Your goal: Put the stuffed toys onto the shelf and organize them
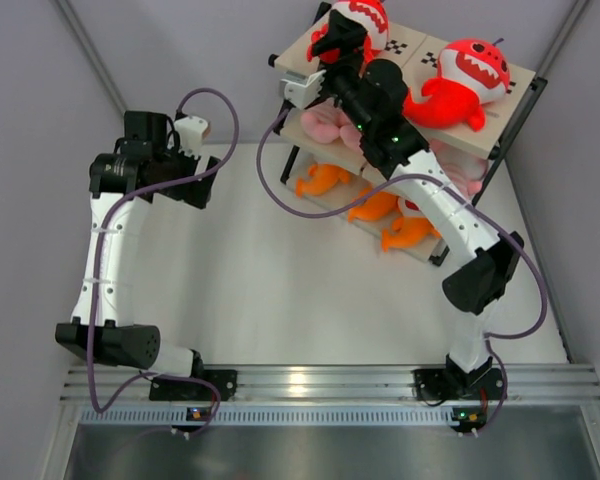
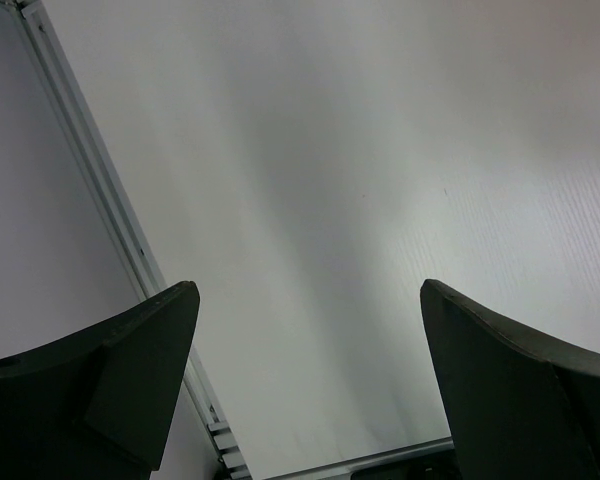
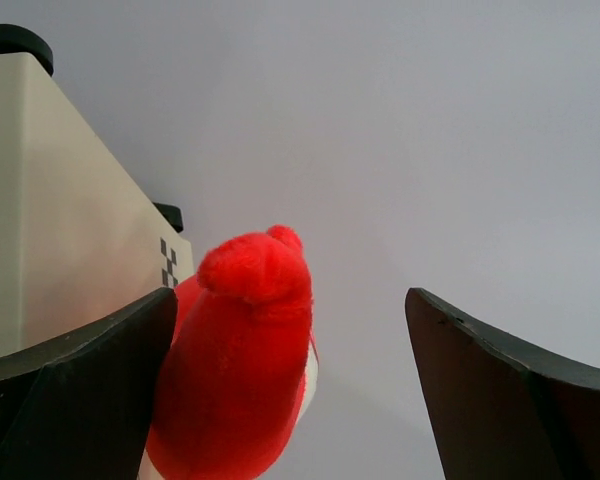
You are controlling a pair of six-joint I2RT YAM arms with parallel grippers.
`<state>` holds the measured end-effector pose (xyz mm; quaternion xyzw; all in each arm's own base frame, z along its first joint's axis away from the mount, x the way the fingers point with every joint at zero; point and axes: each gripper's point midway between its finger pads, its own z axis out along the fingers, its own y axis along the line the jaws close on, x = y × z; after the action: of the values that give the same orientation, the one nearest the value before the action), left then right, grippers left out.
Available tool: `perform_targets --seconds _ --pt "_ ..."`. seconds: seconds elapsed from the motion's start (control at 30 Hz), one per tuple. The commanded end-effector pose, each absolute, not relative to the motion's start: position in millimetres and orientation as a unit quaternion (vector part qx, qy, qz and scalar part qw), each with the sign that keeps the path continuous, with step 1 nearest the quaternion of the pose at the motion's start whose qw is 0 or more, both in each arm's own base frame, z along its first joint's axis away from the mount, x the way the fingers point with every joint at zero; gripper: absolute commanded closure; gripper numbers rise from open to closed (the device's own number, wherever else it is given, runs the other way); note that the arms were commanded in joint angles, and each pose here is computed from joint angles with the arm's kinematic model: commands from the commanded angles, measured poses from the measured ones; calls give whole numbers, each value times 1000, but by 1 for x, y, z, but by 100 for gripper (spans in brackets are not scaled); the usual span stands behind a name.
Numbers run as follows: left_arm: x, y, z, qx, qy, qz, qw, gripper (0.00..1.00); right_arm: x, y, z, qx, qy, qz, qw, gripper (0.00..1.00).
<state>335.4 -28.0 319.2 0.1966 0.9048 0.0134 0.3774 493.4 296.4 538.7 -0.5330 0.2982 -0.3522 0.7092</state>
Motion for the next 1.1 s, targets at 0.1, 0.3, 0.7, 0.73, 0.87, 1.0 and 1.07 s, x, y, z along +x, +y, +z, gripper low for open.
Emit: perform_targets --seconds 0.1,0.3,0.7,0.73,0.87,1.0,1.07 --pt "330 -29 316 207 904 10 373 2 461 289 548 -547 331 -307 705 1" --pt "328 -29 313 210 905 12 369 2 432 310 539 -583 325 -252 701 1" --pt "325 -28 310 213 906 12 365 2 393 308 553 -567 348 -174 726 1" --pt "326 -27 310 212 906 15 365 2 383 310 557 -562 347 -162 733 1" --pt "326 -29 303 213 910 8 355 2 317 312 601 -503 337 -93 791 1" --pt "325 -32 301 216 910 0 354 2 285 280 627 -379 416 -17 826 1" --pt "324 -33 299 216 911 -3 351 2 288 244 622 -290 478 -11 829 1"
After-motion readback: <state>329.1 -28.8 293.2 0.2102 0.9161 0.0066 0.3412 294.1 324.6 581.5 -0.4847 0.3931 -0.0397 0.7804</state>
